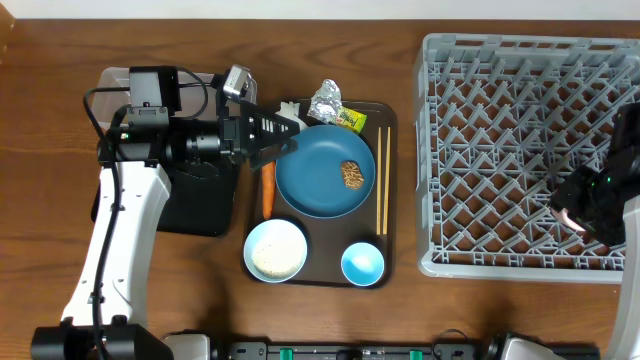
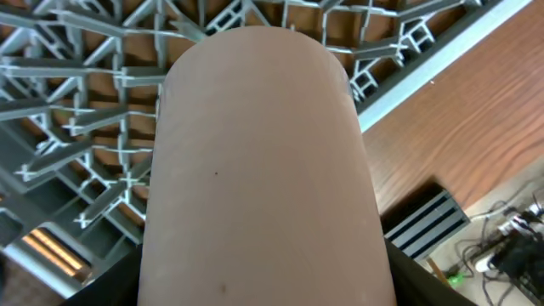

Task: Sort waste into correct bins and load items into the dishwasher rack
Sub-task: 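Carry the pink cup with the right gripper into the rack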

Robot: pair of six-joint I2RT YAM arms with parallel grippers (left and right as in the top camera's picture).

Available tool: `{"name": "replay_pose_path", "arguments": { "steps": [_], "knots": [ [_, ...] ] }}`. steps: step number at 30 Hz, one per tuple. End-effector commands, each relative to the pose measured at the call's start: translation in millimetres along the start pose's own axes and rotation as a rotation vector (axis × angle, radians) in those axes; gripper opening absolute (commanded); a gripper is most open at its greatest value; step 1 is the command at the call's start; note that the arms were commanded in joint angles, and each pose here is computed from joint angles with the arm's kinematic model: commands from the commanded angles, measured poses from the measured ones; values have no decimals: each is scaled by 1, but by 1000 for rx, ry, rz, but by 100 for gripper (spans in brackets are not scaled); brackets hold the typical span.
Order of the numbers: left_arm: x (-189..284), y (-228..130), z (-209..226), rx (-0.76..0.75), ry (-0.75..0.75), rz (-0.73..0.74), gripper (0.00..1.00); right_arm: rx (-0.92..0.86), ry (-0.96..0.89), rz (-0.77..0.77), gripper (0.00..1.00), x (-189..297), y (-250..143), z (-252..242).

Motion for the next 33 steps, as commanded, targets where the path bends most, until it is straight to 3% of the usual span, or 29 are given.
{"name": "replay_pose_path", "arguments": {
  "steps": [1,10,27,29,33],
  "knots": [
    [2,1,-3,-24,15,-7,98,-17,-56,12,42,-11,1,-7],
    [2,2,1,-24,40,-10,98,-3,-114,81,41,-43,-14,-14],
    [2,2,6,-24,73,-14,98,-22,38,56,39,-81,-9,17],
    [2,2,6,-23,73,-14,98,-19,22,80,43,-83,-16,14],
    [2,2,6,-23,73,-14,98,-18,8,98,75,-83,-20,10]
  ]
}}
Point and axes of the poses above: each gripper's point midway between its finger pads, its own x axis back along the fingers, its own z axis along the line the jaws close on, y = z × x, the point moved 1 cm from there along x, back along the fingers, and after that the axes turned 15 degrees about -x, right-handed, at the moved point
